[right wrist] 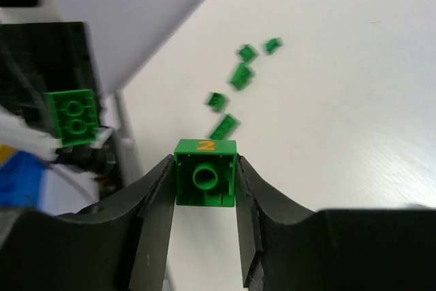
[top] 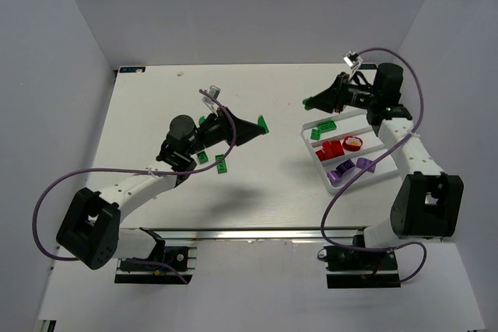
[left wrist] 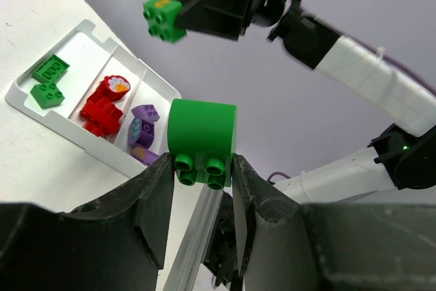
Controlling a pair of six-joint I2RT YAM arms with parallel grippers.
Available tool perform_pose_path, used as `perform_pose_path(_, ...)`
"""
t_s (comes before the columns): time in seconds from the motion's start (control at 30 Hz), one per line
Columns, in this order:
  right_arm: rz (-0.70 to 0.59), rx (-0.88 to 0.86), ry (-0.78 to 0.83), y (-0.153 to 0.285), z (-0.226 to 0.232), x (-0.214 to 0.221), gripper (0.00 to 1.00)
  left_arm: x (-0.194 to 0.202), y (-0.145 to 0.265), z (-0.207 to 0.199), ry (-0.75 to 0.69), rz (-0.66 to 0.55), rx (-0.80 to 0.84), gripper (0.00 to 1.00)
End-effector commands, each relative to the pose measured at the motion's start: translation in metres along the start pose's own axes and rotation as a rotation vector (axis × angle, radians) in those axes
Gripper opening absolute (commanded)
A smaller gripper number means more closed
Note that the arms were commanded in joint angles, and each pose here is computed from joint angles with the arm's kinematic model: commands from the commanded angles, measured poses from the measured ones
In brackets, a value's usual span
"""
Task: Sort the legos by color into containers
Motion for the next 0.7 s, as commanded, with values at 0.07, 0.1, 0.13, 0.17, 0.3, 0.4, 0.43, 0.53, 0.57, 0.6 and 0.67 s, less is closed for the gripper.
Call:
perform_pose_path(0.07,0.142,0.422,0.234,0.032,-0.071,-0.01,0.0,-0.006,-0.007,0.005,-0.03,0.019,-0.047,0.07)
perform_pose_path(0.1,0.183,0.469,0.237,0.035,-0.088,-0.004,0.0,-0.007,-0.007,0.009,-0.033,0.015,-0.062,0.07)
perform_pose_path(0.13,0.215,0.584,0.238,0.054,-0.109,-0.003,0.0,-0.006,-0.006,0.011,-0.032,0.016,-0.073,0.07)
perform_pose_path(0.17,0.248,0.63,0.289,0.061,-0.121,-0.002,0.0,-0.005,-0.006,0.013,-0.028,0.018,-0.084,0.07)
perform_pose_path(0.3,0.344,0.809,0.332,0.081,-0.167,0.006,0.0,-0.002,-0.004,0.021,-0.024,0.02,-0.128,0.07)
perform_pose_path(0.4,0.422,0.879,0.283,0.089,-0.192,0.016,0.0,0.001,-0.002,0.028,-0.018,0.032,-0.166,0.08)
perform_pose_path(0.43,0.444,0.898,0.267,0.091,-0.199,0.019,0.0,0.002,-0.002,0.03,-0.015,0.035,-0.178,0.08)
perform_pose_path(0.53,0.503,0.916,0.222,0.092,-0.216,0.029,0.0,0.006,-0.001,0.035,-0.01,0.051,-0.204,0.08)
perform_pose_path(0.57,0.523,0.917,0.203,0.092,-0.223,0.036,0.0,0.007,-0.001,0.037,-0.005,0.053,-0.211,0.08)
perform_pose_path(0.6,0.526,0.923,0.205,0.092,-0.227,0.036,0.0,0.008,-0.001,0.038,-0.003,0.054,-0.214,0.09)
perform_pose_path(0.67,0.532,0.924,0.2,0.089,-0.236,0.039,0.0,0.009,-0.002,0.039,0.005,0.054,-0.217,0.09)
Point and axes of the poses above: each gripper's point midway between its finger pads, its own y axis back along the fingers, its own z axis along the line the jaws close on, x = y × z, the point moved 1 cm from there along y, back along the fingers, and after that the axes turned 3 degrees about -y, right-handed, at the moved point
